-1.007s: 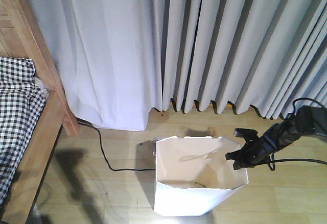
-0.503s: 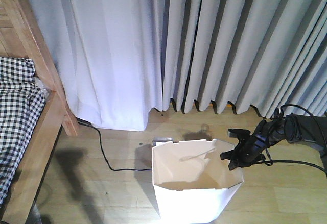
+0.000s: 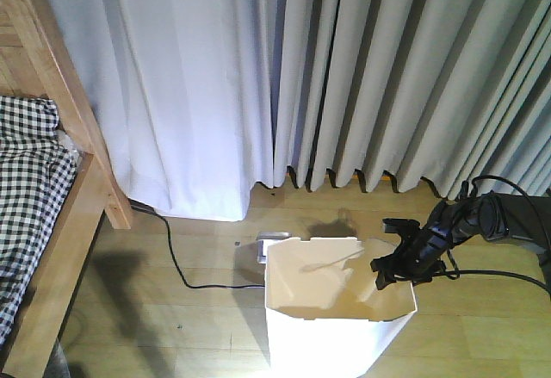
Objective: Move trash bin to bedside with robot
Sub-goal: 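Lower the bin to the floor near the bed with the right gripper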
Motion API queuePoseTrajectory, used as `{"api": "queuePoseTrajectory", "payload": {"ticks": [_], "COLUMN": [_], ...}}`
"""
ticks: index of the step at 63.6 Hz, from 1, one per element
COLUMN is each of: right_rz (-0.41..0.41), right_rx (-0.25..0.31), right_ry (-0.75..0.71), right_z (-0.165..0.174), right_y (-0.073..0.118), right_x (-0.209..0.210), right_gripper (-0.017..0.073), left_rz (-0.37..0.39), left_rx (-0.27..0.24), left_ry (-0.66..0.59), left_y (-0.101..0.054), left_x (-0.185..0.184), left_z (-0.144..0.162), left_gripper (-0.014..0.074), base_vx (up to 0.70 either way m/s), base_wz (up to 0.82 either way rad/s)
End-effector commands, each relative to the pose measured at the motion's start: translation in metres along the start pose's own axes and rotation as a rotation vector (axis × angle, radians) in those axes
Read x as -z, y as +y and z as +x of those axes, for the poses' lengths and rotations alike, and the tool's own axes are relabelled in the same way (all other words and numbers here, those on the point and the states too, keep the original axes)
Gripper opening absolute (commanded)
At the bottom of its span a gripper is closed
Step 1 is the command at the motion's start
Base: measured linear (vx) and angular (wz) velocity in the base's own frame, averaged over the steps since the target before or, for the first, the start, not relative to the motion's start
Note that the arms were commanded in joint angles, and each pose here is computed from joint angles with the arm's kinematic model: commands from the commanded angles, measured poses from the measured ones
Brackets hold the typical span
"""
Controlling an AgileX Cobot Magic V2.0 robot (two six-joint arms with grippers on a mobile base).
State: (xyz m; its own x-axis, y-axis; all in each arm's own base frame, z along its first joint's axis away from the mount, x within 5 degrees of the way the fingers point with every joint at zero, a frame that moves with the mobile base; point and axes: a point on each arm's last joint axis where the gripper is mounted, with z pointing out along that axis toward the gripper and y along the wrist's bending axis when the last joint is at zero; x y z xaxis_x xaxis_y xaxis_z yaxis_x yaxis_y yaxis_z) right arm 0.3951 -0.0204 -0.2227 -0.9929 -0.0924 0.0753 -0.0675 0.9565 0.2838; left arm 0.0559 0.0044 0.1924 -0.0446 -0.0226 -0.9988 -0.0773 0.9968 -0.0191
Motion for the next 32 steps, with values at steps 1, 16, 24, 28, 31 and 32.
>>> {"api": "queuePoseTrajectory", "payload": {"ticks": [1,16,24,28,31,32], "right_rz": [-0.012,0.012,0.098,0.131,0.142,0.148], "right_rx": [0.003,-0.037,-0.108,-0.096,-0.094,-0.094], "right_ry": [-0.068,-0.11,-0.123,-0.143,-0.158,-0.167], "right_z": [-0.024,-0.032,-0.034,-0.032,-0.03,-0.028], "right_y": [0.007,0.005,0.002,0.003,0.004,0.005], "right_x": [0.034,0.045,0.06,0.07,0.077,0.08], "right_gripper": [0.048,0.0473,0.0473,0.0473,0.0473,0.0473], "left_rz": [0.008,0.008,0.008,0.008,0.008,0.008], "left_rx": [0.007,0.007,0.007,0.007,0.007,0.007], "left_ry": [-0.102,-0.102,-0.102,-0.102,-0.102,-0.102], "left_y": [-0.001,-0.001,-0.001,-0.001,-0.001,-0.001], "left_x": [0.002,0.002,0.002,0.002,0.002,0.002], "left_z": [-0.015,-0.015,-0.015,-0.015,-0.015,-0.015], "left_gripper": [-0.0006,-0.0006,-0.0006,-0.0006,-0.0006,-0.0006], "base_vx": [0.0,0.0,0.0,0.0,0.0,0.0], "base_wz": [0.0,0.0,0.0,0.0,0.0,0.0]}}
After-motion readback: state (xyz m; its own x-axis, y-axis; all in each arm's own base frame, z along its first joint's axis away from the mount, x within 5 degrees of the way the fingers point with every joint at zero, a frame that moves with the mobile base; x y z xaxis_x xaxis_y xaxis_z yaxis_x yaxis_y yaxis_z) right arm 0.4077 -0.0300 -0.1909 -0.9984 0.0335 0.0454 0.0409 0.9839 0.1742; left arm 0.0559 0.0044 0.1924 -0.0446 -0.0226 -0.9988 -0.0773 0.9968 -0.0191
